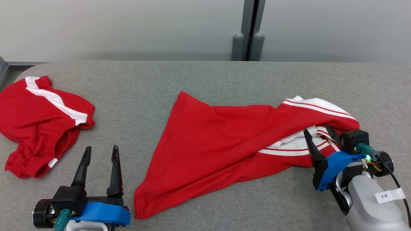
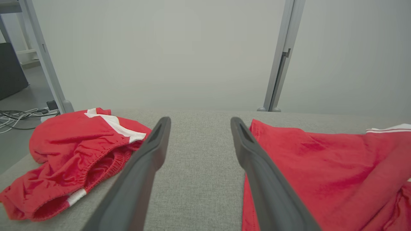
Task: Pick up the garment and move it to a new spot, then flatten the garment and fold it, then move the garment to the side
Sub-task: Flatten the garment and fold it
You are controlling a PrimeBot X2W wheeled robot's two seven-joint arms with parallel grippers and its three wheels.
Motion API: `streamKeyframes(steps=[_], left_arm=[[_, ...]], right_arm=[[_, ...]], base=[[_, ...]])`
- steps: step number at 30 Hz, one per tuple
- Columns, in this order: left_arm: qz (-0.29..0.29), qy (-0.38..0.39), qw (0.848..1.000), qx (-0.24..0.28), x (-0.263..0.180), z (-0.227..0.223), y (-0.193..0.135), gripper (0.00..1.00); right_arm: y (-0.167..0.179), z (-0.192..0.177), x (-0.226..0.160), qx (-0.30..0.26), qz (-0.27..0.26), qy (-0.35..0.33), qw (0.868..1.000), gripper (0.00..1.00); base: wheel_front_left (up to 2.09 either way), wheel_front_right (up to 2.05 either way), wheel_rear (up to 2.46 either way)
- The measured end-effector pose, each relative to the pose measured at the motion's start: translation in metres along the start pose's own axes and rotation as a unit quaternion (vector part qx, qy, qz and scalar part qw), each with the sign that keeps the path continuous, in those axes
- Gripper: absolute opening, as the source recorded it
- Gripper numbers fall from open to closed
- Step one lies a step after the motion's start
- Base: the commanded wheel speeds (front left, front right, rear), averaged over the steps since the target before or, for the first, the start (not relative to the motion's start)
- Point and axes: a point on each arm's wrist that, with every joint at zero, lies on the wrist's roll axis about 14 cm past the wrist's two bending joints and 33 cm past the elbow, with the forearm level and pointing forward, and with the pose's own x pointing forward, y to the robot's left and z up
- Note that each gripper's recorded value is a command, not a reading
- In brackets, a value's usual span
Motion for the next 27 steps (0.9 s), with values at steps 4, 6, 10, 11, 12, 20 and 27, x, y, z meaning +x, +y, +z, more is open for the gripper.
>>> streamKeyframes(steps=[4,6,10,11,12,20,27], left_arm=[[-0.001,0.002,1.0,-0.001,0.0,-0.002,-0.001,1.0],[0.0,0.004,1.0,-0.001,0.0,-0.003,-0.001,1.0],[-0.001,0.01,1.0,-0.002,0.0,-0.007,-0.001,1.0],[0.0,0.01,1.0,-0.004,0.001,-0.007,-0.001,1.0],[0.001,0.011,1.0,-0.004,0.001,-0.007,0.0,1.0],[0.003,0.018,1.0,-0.004,0.004,-0.012,0.001,1.0],[0.009,0.018,1.0,-0.006,0.006,-0.012,0.005,1.0]], right_arm=[[-0.004,-0.012,-0.001,-0.001,-0.003,0.024,1.0,1.0],[-0.005,-0.017,-0.001,-0.002,-0.004,0.035,0.999,1.0],[-0.008,-0.026,0.004,-0.008,-0.004,0.06,0.998,1.0],[-0.008,-0.027,0.006,-0.012,-0.002,0.065,0.998,1.0],[-0.007,-0.027,0.008,-0.014,0.0,0.068,0.998,1.0],[0.003,-0.036,0.025,-0.024,0.016,0.1,0.995,0.99],[0.015,-0.033,0.032,-0.015,0.029,0.084,0.996,0.0]], base=[[0.0,0.0,0.0],[0.0,0.0,0.0],[0.0,0.0,0.0],[0.0,0.0,0.0],[0.0,0.0,0.0],[0.0,0.0,0.0],[0.0,0.0,0.0]])
